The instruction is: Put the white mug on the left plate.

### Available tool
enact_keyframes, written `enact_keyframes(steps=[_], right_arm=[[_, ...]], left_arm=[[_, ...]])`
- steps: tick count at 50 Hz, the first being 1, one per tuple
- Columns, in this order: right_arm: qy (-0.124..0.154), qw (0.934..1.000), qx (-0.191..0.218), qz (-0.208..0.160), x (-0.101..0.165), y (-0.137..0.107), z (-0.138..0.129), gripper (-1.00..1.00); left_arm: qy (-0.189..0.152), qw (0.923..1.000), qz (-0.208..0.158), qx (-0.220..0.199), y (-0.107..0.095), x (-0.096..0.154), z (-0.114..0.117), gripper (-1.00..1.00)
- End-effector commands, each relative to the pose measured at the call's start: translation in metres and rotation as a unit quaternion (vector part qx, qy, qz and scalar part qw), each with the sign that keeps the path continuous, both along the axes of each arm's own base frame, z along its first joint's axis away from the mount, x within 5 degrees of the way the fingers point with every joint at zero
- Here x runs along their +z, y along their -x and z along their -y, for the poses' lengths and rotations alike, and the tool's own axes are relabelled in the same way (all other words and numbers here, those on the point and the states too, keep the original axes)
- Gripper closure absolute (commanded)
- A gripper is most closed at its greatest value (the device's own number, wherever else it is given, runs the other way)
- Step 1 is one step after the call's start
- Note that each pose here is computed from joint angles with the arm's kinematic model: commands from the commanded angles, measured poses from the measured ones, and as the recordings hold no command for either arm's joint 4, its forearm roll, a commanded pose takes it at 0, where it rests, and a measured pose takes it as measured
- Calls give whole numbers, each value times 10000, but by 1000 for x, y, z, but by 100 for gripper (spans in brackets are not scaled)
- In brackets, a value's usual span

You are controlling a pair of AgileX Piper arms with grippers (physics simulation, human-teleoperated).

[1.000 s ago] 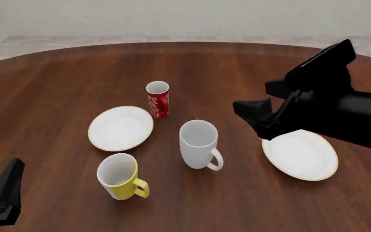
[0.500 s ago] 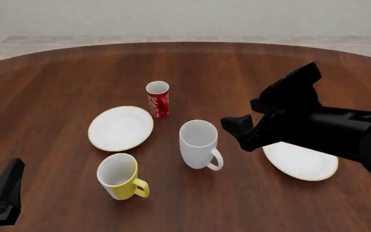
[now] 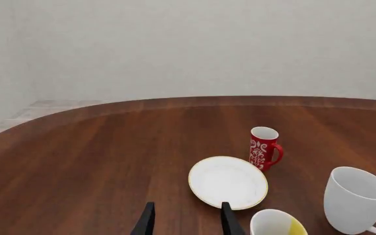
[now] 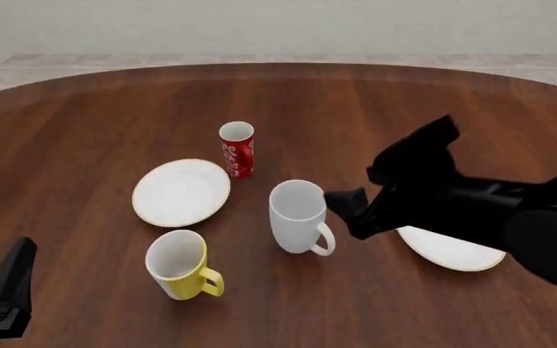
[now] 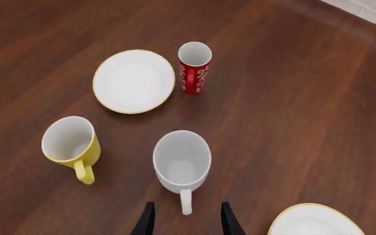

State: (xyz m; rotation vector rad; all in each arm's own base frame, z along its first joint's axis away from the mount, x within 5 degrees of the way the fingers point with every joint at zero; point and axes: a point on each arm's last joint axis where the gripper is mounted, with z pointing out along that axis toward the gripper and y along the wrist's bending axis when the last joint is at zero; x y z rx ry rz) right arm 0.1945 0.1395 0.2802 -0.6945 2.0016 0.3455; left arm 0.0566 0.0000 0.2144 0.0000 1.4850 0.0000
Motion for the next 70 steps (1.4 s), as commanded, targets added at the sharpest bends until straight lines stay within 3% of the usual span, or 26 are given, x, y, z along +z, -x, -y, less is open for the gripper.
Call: enact_keyframes(steps=[1,70], right_arm=[[33,9999,7,-120,-10,-1,-2,-100],[57,9986,-181,-498,-50,-23,-15,-100]], left_arm=[[0,10000,1,0,0,0,0,-100],[1,10000,0,0,0,0,0,-100]])
